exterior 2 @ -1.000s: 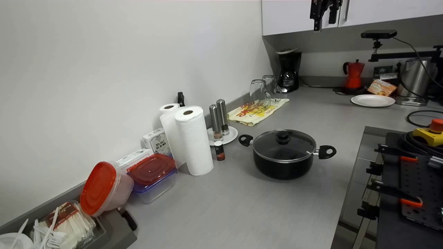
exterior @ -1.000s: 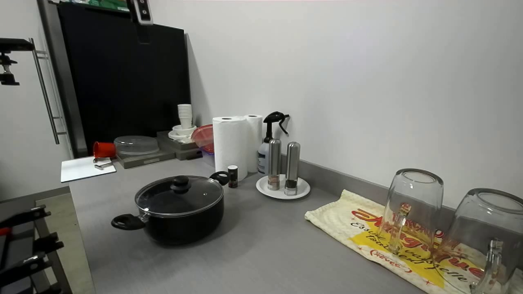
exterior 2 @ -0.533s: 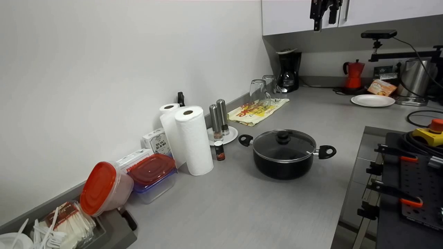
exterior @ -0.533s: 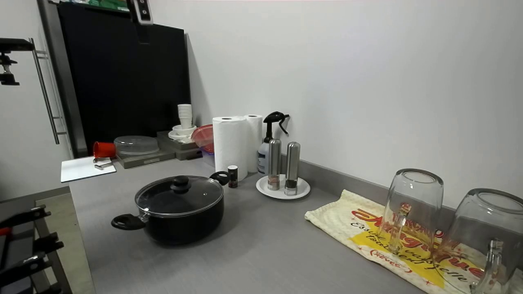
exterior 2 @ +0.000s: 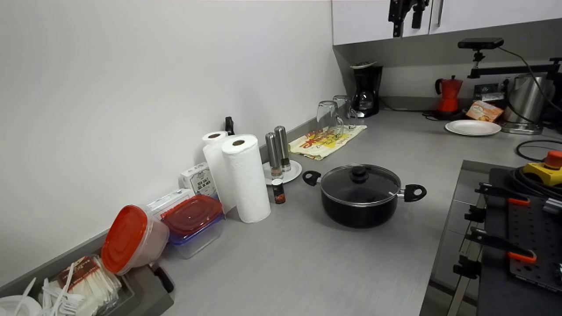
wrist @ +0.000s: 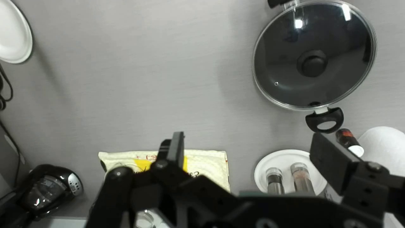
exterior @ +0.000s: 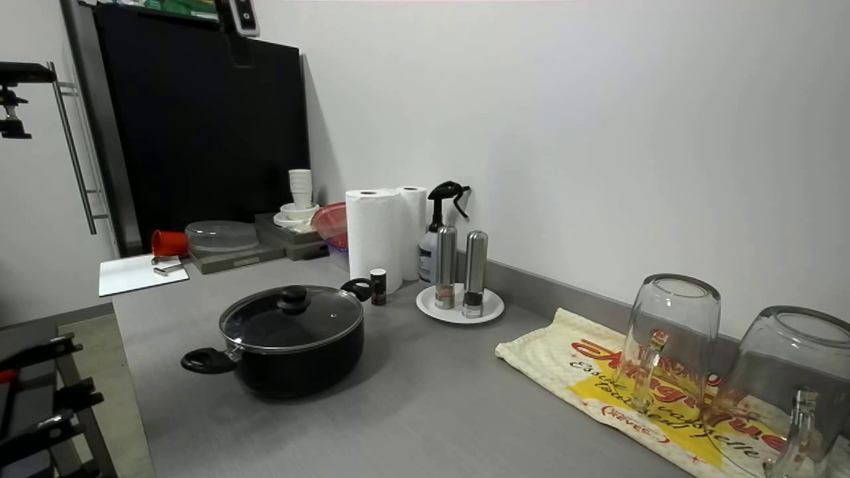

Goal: Shift the lid to the counter

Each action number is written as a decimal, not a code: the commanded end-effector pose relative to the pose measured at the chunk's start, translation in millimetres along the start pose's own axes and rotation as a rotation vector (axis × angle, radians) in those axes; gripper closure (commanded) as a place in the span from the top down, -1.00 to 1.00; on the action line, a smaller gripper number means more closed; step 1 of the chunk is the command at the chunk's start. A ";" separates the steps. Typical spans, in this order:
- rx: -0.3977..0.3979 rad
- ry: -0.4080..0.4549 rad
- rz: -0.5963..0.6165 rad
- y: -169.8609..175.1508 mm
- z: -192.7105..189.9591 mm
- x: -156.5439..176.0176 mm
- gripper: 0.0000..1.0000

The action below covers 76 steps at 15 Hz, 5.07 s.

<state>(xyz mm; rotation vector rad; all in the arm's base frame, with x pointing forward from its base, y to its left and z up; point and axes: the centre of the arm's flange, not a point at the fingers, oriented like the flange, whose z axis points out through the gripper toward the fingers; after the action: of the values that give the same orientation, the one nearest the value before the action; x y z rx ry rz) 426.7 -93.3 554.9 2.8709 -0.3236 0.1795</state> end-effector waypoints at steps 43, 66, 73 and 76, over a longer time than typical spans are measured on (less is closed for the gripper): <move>-0.041 -0.271 0.109 -240.7 282.8 -28.1 1.00; -0.019 -0.092 0.255 -190.0 224.4 43.8 1.00; 0.042 -0.182 0.196 -197.5 246.6 38.6 1.00; 0.060 -0.214 0.184 -200.2 256.2 33.6 1.00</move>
<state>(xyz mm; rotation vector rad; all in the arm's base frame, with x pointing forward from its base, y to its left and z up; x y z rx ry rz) 527.6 22.8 274.6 2.8815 -0.6555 -0.0490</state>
